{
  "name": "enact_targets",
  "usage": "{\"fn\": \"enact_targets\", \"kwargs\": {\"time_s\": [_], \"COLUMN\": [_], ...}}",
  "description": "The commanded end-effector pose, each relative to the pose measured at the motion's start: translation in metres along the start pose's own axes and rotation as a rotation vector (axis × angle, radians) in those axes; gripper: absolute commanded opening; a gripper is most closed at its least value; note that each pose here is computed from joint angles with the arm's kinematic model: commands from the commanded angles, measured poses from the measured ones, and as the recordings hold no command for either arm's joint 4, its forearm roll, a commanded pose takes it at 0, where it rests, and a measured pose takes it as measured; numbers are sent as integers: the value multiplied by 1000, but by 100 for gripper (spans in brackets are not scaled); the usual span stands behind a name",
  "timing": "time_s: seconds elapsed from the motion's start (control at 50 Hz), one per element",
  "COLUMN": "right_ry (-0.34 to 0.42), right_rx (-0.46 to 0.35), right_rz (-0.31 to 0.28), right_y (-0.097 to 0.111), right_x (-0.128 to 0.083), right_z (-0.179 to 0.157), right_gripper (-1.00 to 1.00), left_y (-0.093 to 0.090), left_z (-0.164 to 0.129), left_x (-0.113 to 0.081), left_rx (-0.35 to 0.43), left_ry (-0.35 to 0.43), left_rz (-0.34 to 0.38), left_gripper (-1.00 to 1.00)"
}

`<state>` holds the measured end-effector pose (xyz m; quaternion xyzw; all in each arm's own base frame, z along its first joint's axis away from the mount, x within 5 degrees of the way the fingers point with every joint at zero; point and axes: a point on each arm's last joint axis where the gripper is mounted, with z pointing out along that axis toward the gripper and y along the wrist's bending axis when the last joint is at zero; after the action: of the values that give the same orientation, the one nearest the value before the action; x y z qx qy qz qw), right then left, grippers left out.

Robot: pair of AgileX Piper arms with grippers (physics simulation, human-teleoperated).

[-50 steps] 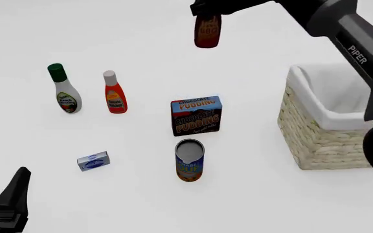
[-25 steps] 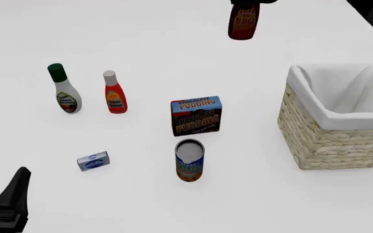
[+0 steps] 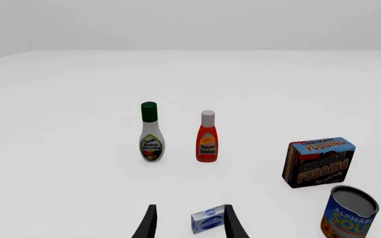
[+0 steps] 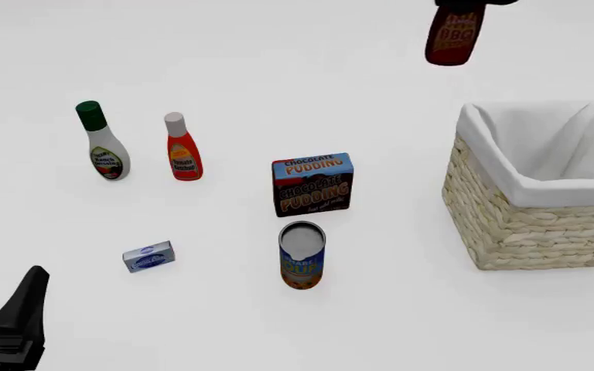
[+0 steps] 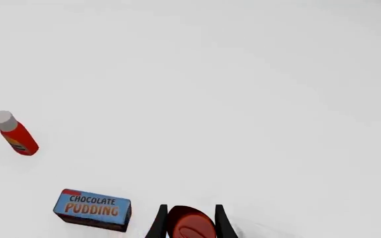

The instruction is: Pick the bbq sauce and place it in the basket.

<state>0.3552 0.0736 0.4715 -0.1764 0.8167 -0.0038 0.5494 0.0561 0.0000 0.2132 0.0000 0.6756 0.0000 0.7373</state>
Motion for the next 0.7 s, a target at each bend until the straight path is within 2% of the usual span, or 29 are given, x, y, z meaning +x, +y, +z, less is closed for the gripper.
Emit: {"fn": "enact_targets", "kwargs": {"time_s": [0.02, 0.32, 0.52, 0.7], "right_ry": [-11, -20, -9, 9], "right_rx": [65, 125, 178, 216], "right_rz": [31, 52, 69, 92], "right_y": [-22, -38, -51, -60], "right_x": [3, 9, 19, 35], "right_z": [-26, -54, -76, -78], "right_gripper": [-100, -100, -100, -100], "left_y": [0, 0, 0, 0], "left_z": [0, 0, 0, 0], "left_x": [0, 0, 0, 0], "left_rx": [0, 0, 0, 0], "left_ry": [0, 0, 0, 0], "left_rz": [0, 0, 0, 0], "left_gripper": [100, 100, 100, 100]}}
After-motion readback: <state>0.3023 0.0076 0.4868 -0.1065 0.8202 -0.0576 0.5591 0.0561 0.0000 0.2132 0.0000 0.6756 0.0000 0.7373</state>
